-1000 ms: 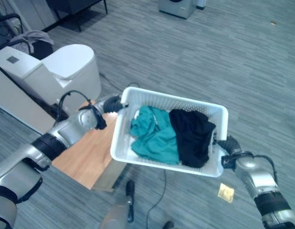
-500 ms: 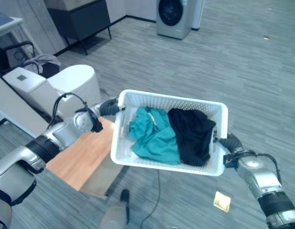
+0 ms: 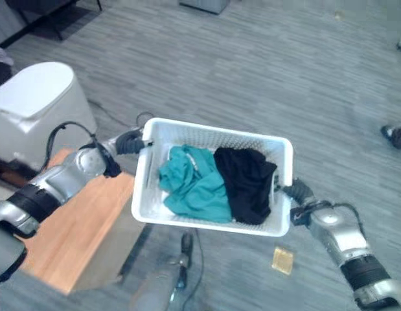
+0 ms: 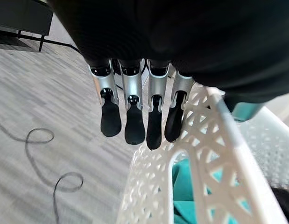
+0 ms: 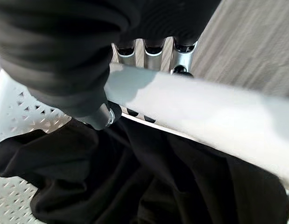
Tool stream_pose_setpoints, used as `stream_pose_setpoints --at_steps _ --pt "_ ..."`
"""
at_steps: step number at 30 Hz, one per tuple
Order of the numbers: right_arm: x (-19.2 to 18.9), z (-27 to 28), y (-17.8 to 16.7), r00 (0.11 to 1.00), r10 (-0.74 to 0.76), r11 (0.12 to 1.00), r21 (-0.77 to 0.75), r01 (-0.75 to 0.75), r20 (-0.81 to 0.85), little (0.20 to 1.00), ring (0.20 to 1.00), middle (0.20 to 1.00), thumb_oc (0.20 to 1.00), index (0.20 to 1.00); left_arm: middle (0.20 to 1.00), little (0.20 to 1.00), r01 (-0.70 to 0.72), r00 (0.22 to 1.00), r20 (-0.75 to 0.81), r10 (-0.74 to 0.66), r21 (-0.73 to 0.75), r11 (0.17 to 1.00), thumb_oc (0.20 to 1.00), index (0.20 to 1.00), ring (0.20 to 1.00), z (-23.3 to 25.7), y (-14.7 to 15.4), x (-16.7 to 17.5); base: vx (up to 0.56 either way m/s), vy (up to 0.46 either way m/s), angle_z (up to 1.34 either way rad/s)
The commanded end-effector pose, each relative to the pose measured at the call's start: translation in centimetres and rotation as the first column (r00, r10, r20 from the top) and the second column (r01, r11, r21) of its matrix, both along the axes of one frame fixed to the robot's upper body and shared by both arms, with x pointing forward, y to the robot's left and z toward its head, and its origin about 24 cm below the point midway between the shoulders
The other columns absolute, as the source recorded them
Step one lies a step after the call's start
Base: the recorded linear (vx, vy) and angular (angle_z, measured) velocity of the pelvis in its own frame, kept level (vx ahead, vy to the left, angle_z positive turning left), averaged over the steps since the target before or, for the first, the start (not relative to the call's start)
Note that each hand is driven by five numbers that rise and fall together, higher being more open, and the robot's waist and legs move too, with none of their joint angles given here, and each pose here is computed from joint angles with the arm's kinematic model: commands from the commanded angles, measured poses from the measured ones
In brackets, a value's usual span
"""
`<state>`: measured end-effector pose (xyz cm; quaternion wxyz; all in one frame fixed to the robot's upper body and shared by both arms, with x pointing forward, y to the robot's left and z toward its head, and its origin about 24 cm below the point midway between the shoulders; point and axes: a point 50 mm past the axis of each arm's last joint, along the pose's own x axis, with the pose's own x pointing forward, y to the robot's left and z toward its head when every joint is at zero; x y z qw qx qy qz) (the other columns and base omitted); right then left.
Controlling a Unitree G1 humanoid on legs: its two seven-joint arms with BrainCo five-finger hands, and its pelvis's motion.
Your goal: Grab the laundry basket,head to the washer,open it,put in the laundry and shut it.
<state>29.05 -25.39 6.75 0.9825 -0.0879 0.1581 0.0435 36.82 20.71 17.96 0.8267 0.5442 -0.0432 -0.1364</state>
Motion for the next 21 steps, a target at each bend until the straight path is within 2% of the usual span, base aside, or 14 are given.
stream_pose_setpoints --at_steps 1,7,15,21 --pt "2.3 6.0 2.5 0.950 0.142 0.985 0.054 -0.163 0.277 0.200 0.200 0.200 0.200 0.200 0.200 0.200 -0.018 0.980 0.193 0.038 -0.107 0.994 0.200 0.200 0.200 5.4 0.0 0.9 0.43 0.094 -0.02" --pt "3.3 6.0 2.3 0.955 0.106 0.991 0.052 -0.125 0.275 0.200 0.200 0.200 0.200 0.200 0.200 0.200 -0.022 0.975 0.216 0.053 -0.143 0.989 0.200 0.200 0.200 6.0 0.0 1.1 0.37 0.033 0.27" --pt "3.2 5.3 2.1 0.965 0.110 0.992 0.030 -0.120 0.238 0.200 0.200 0.200 0.200 0.200 0.200 0.200 -0.073 0.975 0.197 0.100 -0.138 0.988 0.200 0.200 0.200 5.2 2.0 0.6 0.37 -0.158 0.07" --pt "2.8 5.5 -0.1 0.974 0.072 0.997 -0.012 -0.071 0.216 0.200 0.200 0.200 0.200 0.200 0.200 0.200 -0.082 0.981 0.161 0.107 -0.157 0.984 0.200 0.200 0.200 4.8 1.4 1.5 0.52 -0.383 0.66"
